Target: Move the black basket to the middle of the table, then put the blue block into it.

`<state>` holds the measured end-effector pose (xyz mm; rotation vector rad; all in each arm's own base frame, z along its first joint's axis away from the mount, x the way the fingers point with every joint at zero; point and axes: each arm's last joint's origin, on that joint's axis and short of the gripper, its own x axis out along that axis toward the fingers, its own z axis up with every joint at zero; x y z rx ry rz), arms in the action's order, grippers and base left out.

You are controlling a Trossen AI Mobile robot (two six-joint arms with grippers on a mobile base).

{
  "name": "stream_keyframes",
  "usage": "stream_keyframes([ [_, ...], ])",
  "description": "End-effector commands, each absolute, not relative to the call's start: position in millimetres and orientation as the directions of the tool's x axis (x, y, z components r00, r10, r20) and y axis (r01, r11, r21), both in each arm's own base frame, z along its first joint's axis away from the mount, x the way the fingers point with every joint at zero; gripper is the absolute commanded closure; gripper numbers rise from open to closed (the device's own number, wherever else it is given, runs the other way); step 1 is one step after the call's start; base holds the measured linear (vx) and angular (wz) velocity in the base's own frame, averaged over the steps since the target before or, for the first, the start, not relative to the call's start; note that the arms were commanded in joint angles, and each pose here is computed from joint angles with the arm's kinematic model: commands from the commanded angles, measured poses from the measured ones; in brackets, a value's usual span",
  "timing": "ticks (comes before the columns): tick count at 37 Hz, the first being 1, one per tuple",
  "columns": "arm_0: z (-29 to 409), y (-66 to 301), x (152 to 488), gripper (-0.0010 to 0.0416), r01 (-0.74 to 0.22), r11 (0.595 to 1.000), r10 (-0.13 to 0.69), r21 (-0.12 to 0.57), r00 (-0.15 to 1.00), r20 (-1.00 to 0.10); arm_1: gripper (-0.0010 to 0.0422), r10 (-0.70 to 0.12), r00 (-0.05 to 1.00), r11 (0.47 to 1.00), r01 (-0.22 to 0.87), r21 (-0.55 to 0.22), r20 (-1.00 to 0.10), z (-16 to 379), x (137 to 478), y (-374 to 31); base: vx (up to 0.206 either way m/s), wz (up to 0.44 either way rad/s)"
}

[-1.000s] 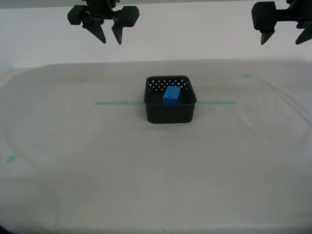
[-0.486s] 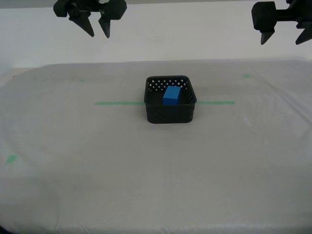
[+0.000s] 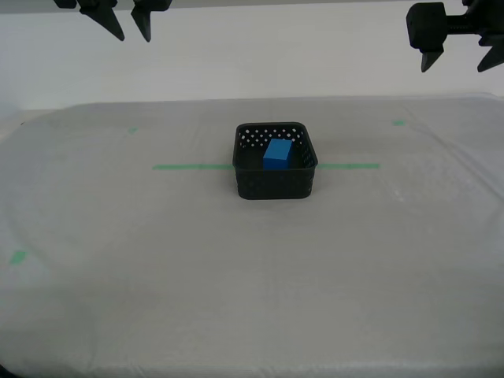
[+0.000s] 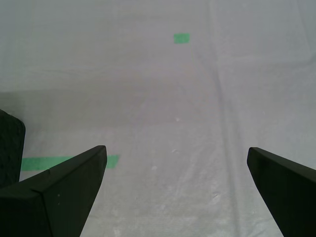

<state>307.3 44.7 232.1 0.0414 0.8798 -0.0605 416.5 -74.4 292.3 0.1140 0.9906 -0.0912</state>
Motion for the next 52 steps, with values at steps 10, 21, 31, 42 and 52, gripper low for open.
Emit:
stream_keyframes([
  [10, 232.3, 45.0, 307.3, 0.0007, 0.069, 0.998, -0.034, 0.013, 0.637, -0.77, 0.0188, -0.014, 0.568, 0.995, 0.087, 0.042, -0.823, 287.5, 390.3, -59.9, 0.0, 0.0],
  [21, 232.3, 45.0, 307.3, 0.0007, 0.069, 0.998, -0.034, 0.013, 0.637, -0.77, 0.0188, -0.029, 0.662, 0.999, 0.046, 0.001, -0.749, 286.4, 356.7, -54.4, 0.0, 0.0],
  [31, 232.3, 45.0, 307.3, 0.0007, 0.069, 0.998, -0.034, 0.013, 0.637, -0.77, 0.0188, -0.032, 0.682, 0.999, 0.047, 0.0, -0.731, 286.5, 342.6, -52.0, 0.0, 0.0],
  [42, 232.3, 45.0, 307.3, 0.0007, 0.069, 0.998, -0.034, 0.012, 0.636, -0.771, 0.0188, -0.032, 0.68, 0.999, 0.049, 0.002, -0.732, 286.4, 342.5, -52.0, 0.0, 0.0],
  [52, 232.3, 45.0, 307.3, 0.0007, 0.069, 0.998, -0.034, 0.013, 0.637, -0.77, 0.0188, -0.032, 0.681, 0.999, 0.049, 0.002, -0.732, 286.4, 342.5, -52.0, 0.0, 0.0],
])
